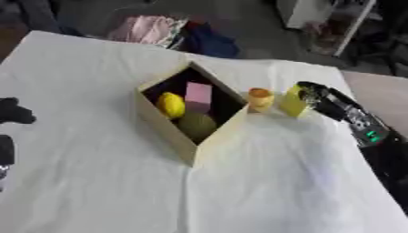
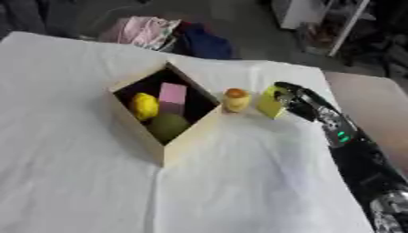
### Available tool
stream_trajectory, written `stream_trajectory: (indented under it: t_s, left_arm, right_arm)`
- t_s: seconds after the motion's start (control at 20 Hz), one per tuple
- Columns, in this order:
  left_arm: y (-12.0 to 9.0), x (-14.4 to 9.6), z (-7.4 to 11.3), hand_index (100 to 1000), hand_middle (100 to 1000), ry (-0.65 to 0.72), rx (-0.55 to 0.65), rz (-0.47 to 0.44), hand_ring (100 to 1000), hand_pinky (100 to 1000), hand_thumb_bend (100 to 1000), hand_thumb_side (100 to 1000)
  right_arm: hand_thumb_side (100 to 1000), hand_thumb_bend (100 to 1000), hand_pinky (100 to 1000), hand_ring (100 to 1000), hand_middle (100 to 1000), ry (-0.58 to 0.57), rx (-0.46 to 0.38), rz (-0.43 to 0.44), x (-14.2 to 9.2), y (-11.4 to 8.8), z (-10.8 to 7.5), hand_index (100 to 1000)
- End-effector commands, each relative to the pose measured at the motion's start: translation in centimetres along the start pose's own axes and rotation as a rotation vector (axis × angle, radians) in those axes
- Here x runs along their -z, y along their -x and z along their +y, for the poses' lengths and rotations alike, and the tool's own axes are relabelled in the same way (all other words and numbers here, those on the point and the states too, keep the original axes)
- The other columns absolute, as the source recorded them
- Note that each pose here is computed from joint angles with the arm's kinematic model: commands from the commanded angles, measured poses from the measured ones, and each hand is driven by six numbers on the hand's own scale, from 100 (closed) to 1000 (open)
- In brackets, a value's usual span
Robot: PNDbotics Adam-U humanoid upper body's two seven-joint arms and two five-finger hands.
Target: Pick up objects on the table and place them in the box.
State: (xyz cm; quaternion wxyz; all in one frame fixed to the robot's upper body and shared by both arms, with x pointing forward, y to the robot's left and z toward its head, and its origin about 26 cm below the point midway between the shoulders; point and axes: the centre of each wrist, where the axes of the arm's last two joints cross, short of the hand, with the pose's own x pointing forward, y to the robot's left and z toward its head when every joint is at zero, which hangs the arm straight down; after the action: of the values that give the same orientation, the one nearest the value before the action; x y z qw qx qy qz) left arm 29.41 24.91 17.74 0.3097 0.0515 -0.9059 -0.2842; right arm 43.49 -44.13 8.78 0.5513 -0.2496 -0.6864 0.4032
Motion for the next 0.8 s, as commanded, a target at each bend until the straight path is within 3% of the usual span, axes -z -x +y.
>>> stream_trajectory:
  t_s: [0.05, 0.2, 0.4, 0.45, 0.5, 0.8]
  left_arm:
    - [-0.44, 0.32, 0.34, 826, 648, 0.0, 0.007, -0.024, 682, 785, 100, 550]
    - [-0.45, 0.34, 0.33, 826, 648, 0.002, 0.007, -0.025, 682, 785, 100, 550]
    - [-0.45, 0.34, 0.35, 827, 649, 0.003, 0.007, -0.026, 683, 785, 100, 551]
    - [-0.45, 0.34, 0.35, 826, 649, 0.004, 0.007, -0.027, 683, 784, 100, 551]
    - [-0.45, 0.34, 0.36, 826, 649, 0.004, 0.007, -0.027, 683, 784, 100, 551]
    - [-0.44, 0.32, 0.32, 827, 650, 0.005, 0.005, -0.026, 686, 784, 100, 551]
  right_arm:
    - [776, 100, 810, 827, 843, -0.017, -0.069, 0.006, -0.39, 0.19, -1.0, 962]
    - [669, 100, 806, 816, 837, -0.014, -0.11, 0.008, -0.35, 0.09, -1.14, 961]
    - [392, 100, 783, 783, 810, -0.001, -0.159, 0.009, -0.25, -0.07, -1.28, 957]
    - [260, 100, 770, 770, 799, 0.001, -0.168, 0.01, -0.24, -0.08, -1.29, 954]
    - [205, 100, 753, 752, 785, 0.004, -0.175, 0.011, -0.24, -0.09, -1.28, 949]
    - [198, 100, 599, 570, 622, 0.059, -0.192, 0.005, -0.2, -0.21, -1.51, 902]
